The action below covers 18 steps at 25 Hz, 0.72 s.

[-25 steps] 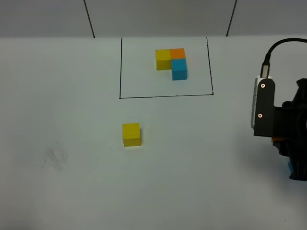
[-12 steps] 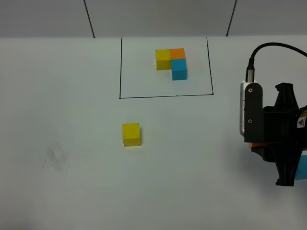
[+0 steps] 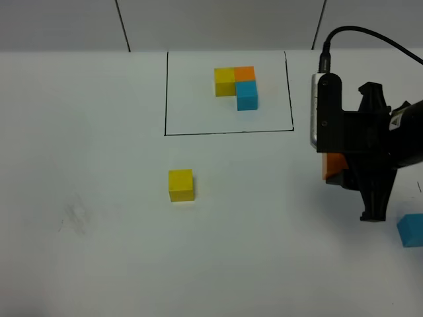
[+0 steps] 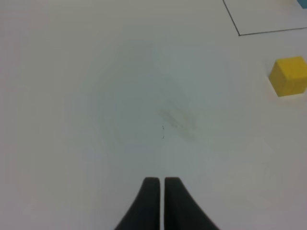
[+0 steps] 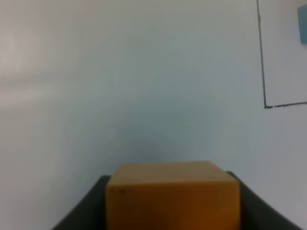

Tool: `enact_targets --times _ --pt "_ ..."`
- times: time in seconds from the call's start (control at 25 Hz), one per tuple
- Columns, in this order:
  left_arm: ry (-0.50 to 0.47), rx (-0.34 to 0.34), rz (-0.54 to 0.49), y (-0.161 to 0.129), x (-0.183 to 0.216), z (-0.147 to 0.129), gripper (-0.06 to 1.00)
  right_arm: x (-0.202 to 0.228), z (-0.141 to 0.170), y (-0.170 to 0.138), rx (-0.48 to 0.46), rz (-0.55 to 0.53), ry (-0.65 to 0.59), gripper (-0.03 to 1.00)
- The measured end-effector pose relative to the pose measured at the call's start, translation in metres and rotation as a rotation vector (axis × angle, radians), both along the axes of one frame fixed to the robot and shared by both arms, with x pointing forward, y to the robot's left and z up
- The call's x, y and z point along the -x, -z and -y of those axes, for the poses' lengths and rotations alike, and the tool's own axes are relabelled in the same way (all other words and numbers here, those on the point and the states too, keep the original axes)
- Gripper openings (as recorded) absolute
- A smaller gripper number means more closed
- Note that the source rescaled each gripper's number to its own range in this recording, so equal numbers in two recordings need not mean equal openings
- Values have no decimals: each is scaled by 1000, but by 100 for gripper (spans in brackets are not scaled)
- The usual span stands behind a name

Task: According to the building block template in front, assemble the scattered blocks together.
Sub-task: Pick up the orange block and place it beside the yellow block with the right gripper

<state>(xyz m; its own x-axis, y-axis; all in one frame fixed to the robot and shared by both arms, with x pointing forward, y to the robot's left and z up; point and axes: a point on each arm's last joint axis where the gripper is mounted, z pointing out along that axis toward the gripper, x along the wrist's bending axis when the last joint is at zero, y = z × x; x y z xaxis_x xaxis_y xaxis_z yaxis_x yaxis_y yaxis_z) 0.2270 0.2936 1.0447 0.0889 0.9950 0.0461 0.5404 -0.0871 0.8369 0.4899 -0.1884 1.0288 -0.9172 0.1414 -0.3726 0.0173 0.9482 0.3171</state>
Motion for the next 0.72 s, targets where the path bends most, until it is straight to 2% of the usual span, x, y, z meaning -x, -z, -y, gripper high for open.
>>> enact_targets --times 0.36,0.72 --pt "0 0 0 0 0 0 0 -35 -42 -2 26 -57 -100 49" --pt "0 0 0 0 0 0 0 -53 -83 21 57 -119 -185 49"
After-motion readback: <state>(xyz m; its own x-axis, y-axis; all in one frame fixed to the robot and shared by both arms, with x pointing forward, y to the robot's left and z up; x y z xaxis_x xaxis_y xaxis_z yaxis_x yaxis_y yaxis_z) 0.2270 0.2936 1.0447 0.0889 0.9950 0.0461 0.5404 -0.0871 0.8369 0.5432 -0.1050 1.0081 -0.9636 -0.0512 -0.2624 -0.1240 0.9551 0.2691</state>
